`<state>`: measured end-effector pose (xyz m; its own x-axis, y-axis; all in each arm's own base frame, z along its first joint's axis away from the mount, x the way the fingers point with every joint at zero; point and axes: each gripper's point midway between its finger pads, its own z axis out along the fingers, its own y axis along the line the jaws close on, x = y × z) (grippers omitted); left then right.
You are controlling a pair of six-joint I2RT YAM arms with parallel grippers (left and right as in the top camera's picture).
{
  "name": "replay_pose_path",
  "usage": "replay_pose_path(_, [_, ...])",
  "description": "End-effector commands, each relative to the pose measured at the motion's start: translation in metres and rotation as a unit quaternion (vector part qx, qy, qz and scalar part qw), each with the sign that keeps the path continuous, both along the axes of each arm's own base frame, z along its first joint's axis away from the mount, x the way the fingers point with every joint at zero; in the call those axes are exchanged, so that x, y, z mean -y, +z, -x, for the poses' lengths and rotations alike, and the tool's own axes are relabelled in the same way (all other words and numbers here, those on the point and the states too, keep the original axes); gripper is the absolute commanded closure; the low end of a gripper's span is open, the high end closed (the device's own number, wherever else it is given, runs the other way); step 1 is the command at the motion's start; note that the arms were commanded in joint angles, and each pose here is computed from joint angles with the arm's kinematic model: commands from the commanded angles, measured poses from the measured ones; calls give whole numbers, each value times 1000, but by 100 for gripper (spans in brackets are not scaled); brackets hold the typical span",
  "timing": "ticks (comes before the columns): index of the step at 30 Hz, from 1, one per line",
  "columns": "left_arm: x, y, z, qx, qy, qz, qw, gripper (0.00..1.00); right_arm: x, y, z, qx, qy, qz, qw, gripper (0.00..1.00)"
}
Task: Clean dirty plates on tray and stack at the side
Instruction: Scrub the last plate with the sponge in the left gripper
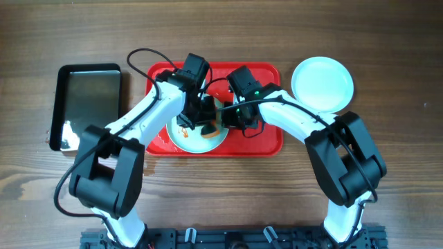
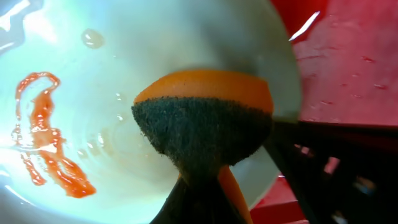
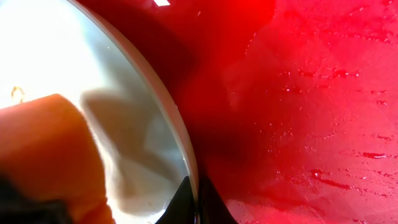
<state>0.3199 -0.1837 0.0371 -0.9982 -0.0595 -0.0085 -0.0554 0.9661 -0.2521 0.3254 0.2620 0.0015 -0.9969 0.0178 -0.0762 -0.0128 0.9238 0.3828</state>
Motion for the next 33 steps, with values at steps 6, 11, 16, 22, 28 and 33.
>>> replay_pose_path(6, [-36, -21, 4, -6, -3, -107, 994, 96, 12, -21, 13, -25, -3, 34, 999, 96])
replay_pose_path(11, [-36, -31, 5, 1, -8, -104, 995, 96, 15, -22, 13, -24, -5, 42, 999, 96])
replay_pose_path(16, [-50, -50, 15, 1, -4, -127, 992, 96, 16, -22, 13, -25, -4, 43, 999, 96])
replay_pose_path(22, [-111, -44, 14, 20, 37, -277, 960, 96, 16, -22, 13, -24, -4, 45, 999, 96])
replay_pose_path(28, [-152, -20, 10, 55, 83, -389, 916, 96, 16, -22, 13, -24, -4, 45, 999, 96])
replay_pose_path(33, [-147, 8, -4, 83, 107, -376, 917, 96, 17, -22, 13, -23, -4, 46, 999, 96])
